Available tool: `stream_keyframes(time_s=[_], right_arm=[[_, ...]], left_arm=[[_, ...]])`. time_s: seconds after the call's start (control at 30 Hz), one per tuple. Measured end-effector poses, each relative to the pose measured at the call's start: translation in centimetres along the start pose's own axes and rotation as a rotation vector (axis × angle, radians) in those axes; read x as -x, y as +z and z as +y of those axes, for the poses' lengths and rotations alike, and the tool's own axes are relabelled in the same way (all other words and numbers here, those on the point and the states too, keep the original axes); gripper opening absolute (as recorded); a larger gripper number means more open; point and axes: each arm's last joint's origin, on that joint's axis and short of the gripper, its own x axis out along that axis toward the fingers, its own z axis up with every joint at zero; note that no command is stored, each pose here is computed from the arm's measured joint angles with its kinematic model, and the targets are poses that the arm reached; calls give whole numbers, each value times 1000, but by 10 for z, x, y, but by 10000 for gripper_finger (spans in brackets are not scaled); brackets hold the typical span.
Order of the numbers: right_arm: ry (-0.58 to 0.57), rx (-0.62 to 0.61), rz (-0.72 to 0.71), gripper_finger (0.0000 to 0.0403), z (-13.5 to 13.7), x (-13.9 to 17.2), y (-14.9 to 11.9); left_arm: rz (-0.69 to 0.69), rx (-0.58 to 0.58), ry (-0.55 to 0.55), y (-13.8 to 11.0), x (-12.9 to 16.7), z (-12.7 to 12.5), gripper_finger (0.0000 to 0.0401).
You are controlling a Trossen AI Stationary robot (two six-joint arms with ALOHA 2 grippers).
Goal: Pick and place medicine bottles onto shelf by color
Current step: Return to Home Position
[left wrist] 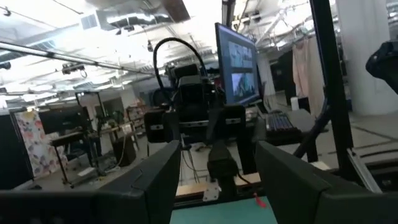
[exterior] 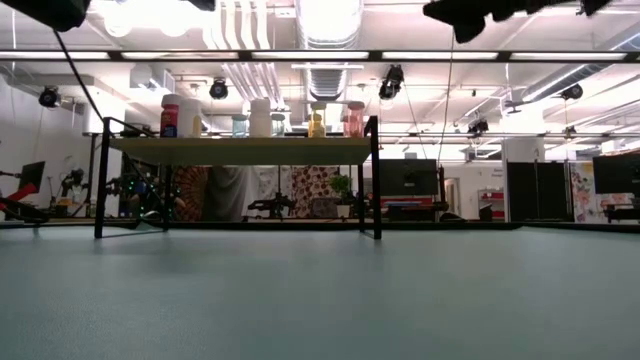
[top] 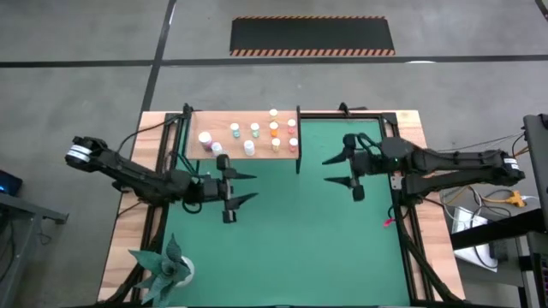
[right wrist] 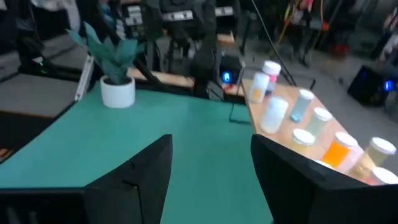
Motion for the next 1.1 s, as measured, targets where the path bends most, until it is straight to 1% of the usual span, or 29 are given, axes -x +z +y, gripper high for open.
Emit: stream_keyframes(time_s=[0.1, 0.17, 0.27, 0.37, 0.53, 0.67, 0.73, 0.9, 1.03, 1.1], right_arm=[[10, 36, -54, 210, 8, 2, -20], [9, 43, -79, 210, 11, 5, -32], [4, 47, -98, 210, 14, 12, -47], [9, 54, -105, 210, 18, 19, -60], [-1, 73, -153, 209, 22, 34, -75], [-28, 96, -283, 209, 26, 58, -76], [-40, 108, -341, 209, 28, 69, -77], [-55, 119, -412, 209, 31, 81, -86], [-65, 120, -430, 209, 32, 91, -89], [-63, 117, -412, 209, 33, 95, -92]], left_arm=[[16, -9, -6, -1, -11, -5, 194], [11, -10, -7, 4, -13, -4, 194], [36, -15, -19, 18, -8, 1, 194], [105, -34, -52, 29, 7, 8, 184], [205, -18, -79, 41, 35, 23, 142], [264, 4, -90, 43, 51, 30, 100], [258, 10, -88, 43, 56, 32, 81], [263, 8, -89, 34, 69, 34, 45], [256, 11, -88, 29, 78, 36, 28], [248, 14, -86, 27, 83, 37, 23]])
